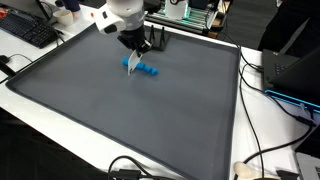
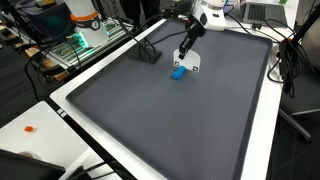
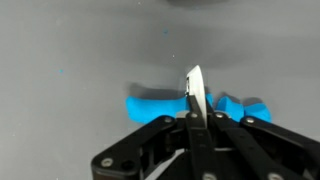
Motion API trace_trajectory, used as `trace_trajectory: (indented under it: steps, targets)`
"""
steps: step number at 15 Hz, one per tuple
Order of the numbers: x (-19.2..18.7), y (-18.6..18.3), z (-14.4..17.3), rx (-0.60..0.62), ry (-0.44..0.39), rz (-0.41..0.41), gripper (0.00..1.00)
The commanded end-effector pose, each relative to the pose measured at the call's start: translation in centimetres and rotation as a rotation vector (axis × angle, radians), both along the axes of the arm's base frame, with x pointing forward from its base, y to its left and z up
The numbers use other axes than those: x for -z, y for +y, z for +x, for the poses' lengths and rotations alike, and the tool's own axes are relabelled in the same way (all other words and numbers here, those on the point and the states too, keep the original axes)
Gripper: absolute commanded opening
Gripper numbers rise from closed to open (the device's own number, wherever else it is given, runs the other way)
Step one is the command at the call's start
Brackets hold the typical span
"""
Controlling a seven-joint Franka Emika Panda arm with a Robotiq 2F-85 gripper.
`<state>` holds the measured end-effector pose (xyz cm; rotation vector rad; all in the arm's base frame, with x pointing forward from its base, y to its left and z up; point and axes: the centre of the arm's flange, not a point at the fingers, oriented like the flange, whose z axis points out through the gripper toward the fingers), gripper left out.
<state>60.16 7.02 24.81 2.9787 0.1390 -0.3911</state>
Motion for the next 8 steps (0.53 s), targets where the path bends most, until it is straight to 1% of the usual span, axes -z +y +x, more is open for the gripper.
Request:
trace_trajectory:
  steps: [1, 4, 8]
  targets:
    - [2.2, -0.3, -0.1, -0.006, -0.009, -0.022, 0.01]
    - [2.7, -0.3, -0.4, -0.006, 0.005, -0.017, 0.01]
    - [3.8, -0.3, -1.1, -0.018, 0.05, -0.008, 0.01]
